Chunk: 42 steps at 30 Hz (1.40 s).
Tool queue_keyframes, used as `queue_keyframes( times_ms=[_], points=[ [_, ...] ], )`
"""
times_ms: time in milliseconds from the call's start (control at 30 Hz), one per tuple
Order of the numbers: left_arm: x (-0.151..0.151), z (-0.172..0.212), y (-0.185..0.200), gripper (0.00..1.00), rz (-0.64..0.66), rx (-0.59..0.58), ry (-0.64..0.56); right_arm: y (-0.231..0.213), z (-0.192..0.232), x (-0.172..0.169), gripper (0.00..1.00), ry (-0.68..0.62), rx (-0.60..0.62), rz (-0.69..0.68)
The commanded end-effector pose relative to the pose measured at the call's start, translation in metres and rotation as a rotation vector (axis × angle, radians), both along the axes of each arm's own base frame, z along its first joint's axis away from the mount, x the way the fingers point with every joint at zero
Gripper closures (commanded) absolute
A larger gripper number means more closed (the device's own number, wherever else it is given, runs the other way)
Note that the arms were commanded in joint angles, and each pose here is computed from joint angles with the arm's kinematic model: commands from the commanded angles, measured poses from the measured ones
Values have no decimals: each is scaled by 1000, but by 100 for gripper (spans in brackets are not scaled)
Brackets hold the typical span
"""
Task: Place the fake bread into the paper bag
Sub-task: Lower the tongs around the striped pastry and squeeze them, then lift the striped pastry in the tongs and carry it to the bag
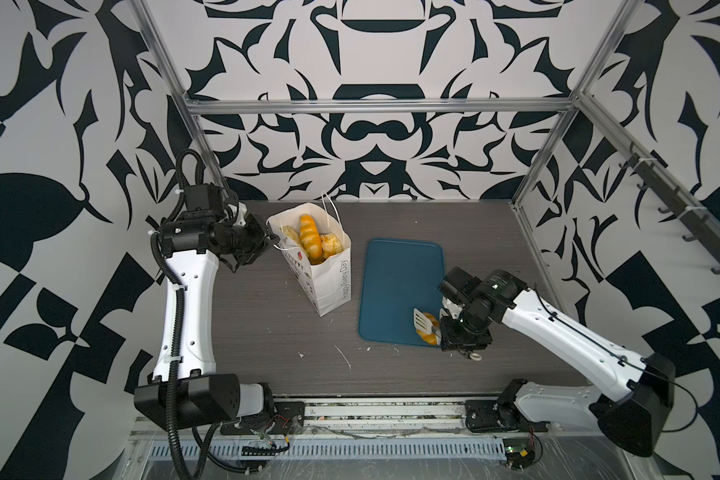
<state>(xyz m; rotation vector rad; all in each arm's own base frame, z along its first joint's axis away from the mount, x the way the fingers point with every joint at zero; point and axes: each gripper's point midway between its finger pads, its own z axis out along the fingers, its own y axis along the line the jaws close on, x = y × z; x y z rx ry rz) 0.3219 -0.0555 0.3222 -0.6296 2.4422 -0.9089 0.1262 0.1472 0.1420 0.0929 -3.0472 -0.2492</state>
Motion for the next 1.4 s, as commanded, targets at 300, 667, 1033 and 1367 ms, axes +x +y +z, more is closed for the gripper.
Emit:
queue_keyframes(
  times_ms=[300, 667, 1033, 1367],
  points=[
    [-5, -1, -2, 100, -4, -11, 17, -3, -11, -3, 50, 29, -28, 34],
    [-4, 0, -1, 100, -2, -9, 12, 3, -16, 5, 51, 38, -43, 56],
    [-1, 2, -1, 100, 0, -11, 6, 3, -4, 18, 62, -18, -62, 62],
    [0, 6, -1, 100, 2, -6, 0, 27, 25, 51, 64, -108, -13, 68]
  ],
)
